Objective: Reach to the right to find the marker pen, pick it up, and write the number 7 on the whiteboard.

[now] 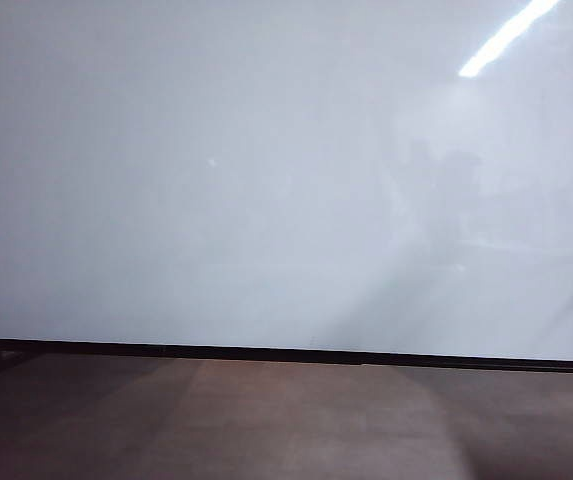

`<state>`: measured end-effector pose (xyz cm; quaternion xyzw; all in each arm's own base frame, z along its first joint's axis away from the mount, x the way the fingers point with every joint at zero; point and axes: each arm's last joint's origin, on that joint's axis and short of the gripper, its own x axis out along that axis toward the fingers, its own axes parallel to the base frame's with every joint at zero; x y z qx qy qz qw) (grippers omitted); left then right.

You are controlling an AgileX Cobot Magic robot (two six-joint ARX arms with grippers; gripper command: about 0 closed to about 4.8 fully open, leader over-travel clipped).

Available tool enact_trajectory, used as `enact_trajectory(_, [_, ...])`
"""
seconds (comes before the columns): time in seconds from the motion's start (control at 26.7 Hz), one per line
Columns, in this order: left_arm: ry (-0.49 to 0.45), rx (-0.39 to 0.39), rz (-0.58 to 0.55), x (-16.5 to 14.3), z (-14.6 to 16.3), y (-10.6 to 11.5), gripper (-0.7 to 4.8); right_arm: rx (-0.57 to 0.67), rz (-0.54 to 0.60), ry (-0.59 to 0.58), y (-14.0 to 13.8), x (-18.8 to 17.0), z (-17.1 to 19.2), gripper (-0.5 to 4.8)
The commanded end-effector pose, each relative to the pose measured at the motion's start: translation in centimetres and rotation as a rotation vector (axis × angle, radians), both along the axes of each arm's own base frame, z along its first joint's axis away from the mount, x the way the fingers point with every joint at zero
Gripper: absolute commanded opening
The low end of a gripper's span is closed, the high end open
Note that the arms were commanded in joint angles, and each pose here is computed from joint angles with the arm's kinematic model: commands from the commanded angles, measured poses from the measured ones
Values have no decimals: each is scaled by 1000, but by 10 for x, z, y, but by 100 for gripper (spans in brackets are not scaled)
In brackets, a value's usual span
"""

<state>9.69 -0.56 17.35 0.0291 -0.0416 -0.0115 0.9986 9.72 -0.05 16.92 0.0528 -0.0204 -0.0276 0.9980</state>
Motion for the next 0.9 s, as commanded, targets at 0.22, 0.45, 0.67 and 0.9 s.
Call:
enact_trajectory(0.22, [-5, 4, 4, 0, 1, 0, -5, -26, 1, 6, 0, 0, -1, -1])
enact_trajectory(0.45, [1, 3, 4, -1, 3, 0, -5, -25, -4, -50, 0, -6, 25, -2])
enact_trajectory(0.67, [17, -63, -1, -10, 32, 1, -5, -26, -68, -96, -2, -19, 69, -2])
enact_trajectory(0.9, [-6, -65, -4, -13, 67, 1, -5, -26, -70, -110, -2, -15, 110, -2])
